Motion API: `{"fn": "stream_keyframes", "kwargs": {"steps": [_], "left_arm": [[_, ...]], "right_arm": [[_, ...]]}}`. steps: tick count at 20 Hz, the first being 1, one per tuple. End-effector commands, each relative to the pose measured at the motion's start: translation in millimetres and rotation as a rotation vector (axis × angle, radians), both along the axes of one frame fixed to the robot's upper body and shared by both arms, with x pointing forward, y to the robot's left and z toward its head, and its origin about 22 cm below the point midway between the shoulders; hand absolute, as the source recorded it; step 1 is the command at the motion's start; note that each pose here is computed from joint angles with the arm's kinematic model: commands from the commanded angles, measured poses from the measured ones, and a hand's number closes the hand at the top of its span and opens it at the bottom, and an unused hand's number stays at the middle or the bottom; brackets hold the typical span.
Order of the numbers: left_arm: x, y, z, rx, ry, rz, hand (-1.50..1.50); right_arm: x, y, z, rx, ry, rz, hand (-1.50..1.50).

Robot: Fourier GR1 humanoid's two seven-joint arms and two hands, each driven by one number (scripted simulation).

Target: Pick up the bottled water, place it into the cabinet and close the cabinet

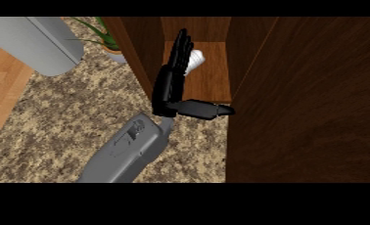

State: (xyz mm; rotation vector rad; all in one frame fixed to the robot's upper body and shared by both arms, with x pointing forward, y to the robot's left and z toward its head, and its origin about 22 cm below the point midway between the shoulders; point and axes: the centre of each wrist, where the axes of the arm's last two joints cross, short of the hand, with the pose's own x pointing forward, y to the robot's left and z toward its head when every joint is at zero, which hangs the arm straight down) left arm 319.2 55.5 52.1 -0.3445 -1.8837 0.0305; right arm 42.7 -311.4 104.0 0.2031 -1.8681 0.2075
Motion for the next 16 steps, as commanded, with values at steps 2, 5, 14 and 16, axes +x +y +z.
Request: {"fn": "stream_keyframes", "kwargs": {"steps": [2,5,14,16], "left_arm": [[-41.6,10.4,-0.1,-0.043,0.017,-0.011,-1.50],[-59.7,40.2,-0.1,-0.035,0.008,-0.016,-1.50],[-110.8,59.7,-9.4,-0.062,0.030,0.024,-1.50],[-121.8,83.3,-18.2,-0.062,0.022,0.043,-1.50]], "right_arm": [[-11.7,21.5,40.0,-0.050,-0.037,0.039,-1.50],[-3.9,23.0,39.6,-0.045,-0.019,0.139,-1.50],[6.7,45.5,37.9,-0.119,0.048,0.406,1.50],[6.4,44.6,37.2,-0.124,0.079,0.441,1.50]]}}
